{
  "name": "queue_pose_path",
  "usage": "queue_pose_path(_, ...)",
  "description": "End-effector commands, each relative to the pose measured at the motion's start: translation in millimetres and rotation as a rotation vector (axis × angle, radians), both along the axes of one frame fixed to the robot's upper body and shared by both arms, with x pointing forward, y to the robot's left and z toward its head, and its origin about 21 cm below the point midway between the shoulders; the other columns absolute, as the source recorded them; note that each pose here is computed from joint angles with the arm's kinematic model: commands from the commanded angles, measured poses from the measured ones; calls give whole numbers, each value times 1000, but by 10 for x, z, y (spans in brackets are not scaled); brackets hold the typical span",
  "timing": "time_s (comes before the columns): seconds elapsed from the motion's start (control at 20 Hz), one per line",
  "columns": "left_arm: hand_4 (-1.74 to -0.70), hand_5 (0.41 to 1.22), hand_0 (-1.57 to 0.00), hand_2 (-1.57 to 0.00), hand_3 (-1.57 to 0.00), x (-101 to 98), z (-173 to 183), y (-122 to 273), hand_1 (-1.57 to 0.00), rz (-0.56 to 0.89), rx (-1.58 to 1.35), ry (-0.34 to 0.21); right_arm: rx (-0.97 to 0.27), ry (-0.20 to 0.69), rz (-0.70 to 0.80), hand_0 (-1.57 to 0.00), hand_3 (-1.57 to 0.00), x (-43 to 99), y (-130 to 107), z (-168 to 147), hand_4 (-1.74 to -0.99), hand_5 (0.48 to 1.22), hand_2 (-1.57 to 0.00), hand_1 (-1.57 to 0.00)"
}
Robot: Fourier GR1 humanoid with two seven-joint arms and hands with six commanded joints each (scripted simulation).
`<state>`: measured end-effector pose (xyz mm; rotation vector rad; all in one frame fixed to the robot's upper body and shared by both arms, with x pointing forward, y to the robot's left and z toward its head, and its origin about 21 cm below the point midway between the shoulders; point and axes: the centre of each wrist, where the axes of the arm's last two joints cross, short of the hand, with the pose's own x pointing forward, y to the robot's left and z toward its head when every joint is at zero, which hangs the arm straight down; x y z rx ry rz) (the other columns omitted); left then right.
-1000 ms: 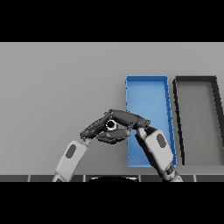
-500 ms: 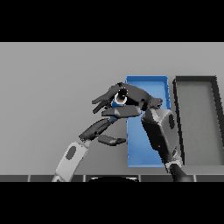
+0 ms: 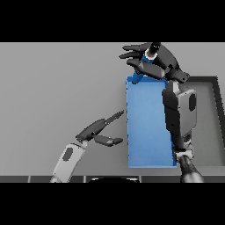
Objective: Pick up the blue pipe and place it into the blue bin.
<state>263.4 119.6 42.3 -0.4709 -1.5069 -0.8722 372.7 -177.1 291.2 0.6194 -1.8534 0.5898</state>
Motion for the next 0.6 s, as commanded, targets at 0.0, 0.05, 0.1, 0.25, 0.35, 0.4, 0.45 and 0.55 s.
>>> queue_pose_path(0.0, -950, 474, 1, 1, 1, -31, -28, 36, 1, -7, -7, -3, -19, 32, -48, -1571, -1571, 51, -104, -83, -1499, 1221, -1571, -1571)
queue_pose_path(0.05, -950, 472, 1, 1, 1, -29, 1, 30, 1, -7, -14, -11, -35, 54, -78, -1571, -1571, 72, -156, -152, -1499, 1221, -1571, -1571)
queue_pose_path(0.1, -947, 470, 1, 1, 1, -14, 12, 3, 1, -5, -6, -14, -57, 76, -98, -1571, -1571, 91, -180, -255, -1499, 1221, -1571, -1571)
queue_pose_path(0.25, -941, 463, 1, 1, 1, 6, -4, 15, 1, -1, -10, -28, -126, 167, -187, -1571, -1571, 133, -344, -550, -1499, 1221, -1571, -1571)
queue_pose_path(0.35, -939, 460, 1, 1, 1, 14, -13, 32, 1, 3, -1, -28, -163, 229, -248, -1571, -1571, 128, -434, -661, -1500, 1221, -1571, -1571)
queue_pose_path(0.4, -935, 460, 1, 1, 1, 10, -28, -12, 1, 2, 7, -26, -193, 265, -267, -1571, -1571, 105, -456, -743, -1500, 1221, -1571, -1571)
queue_pose_path(0.45, -931, 460, 1, 1, 1, 9, -9, -27, 1, -1, -3, -37, -215, 293, -293, -1571, -1571, 99, -525, -844, -1500, 1221, -1571, -1571)
queue_pose_path(0.55, -927, 463, 1, 1, 1, 2, -47, -27, 1, 3, 0, -42, -255, 357, -350, -1571, -1571, 58, -580, -996, -1500, 1221, -1571, -1571)
